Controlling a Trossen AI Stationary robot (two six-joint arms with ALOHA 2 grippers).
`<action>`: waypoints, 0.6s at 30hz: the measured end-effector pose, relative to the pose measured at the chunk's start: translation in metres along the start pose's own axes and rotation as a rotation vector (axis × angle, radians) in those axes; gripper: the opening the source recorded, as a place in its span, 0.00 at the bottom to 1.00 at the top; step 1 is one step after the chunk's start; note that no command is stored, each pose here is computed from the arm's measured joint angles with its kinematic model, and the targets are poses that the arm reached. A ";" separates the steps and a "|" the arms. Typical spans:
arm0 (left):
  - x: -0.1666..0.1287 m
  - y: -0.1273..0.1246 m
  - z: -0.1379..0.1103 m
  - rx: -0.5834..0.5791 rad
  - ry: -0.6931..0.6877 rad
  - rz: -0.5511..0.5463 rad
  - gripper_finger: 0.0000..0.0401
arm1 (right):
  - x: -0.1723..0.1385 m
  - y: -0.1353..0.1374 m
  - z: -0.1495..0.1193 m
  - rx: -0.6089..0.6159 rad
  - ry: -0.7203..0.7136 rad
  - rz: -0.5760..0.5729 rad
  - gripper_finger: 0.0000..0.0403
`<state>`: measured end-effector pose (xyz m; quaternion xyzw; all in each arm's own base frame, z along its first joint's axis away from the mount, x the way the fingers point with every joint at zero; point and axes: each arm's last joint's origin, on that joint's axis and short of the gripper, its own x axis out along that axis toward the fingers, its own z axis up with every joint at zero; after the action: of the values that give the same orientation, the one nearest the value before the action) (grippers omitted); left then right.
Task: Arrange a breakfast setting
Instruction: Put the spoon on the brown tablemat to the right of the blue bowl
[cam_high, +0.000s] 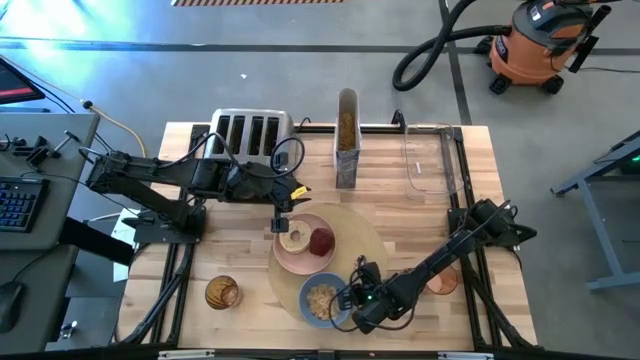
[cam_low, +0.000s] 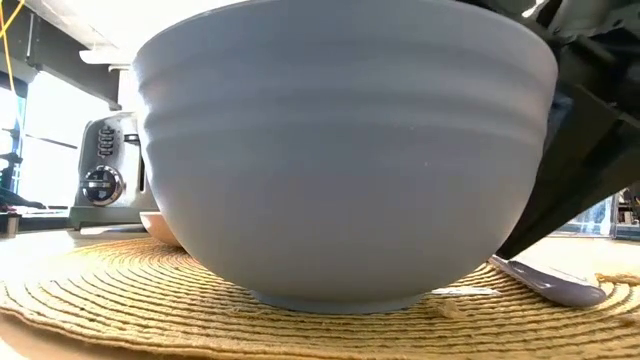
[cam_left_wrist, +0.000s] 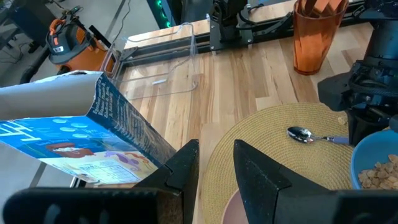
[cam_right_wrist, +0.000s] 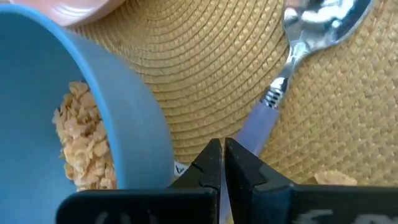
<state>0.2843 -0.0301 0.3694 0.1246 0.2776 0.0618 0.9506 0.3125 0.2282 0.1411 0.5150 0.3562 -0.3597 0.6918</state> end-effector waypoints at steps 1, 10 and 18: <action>0.000 0.000 0.000 0.000 0.000 0.000 0.22 | 0.000 0.000 0.000 -0.002 0.000 0.000 0.00; 0.000 0.000 0.000 0.000 0.000 0.000 0.22 | 0.000 -0.002 0.001 -0.017 -0.001 -0.017 0.00; 0.000 0.000 0.000 -0.002 -0.002 0.000 0.22 | -0.013 -0.002 0.007 -0.027 -0.016 -0.031 0.00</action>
<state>0.2844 -0.0301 0.3696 0.1236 0.2765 0.0622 0.9510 0.3054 0.2230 0.1532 0.4973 0.3634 -0.3697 0.6956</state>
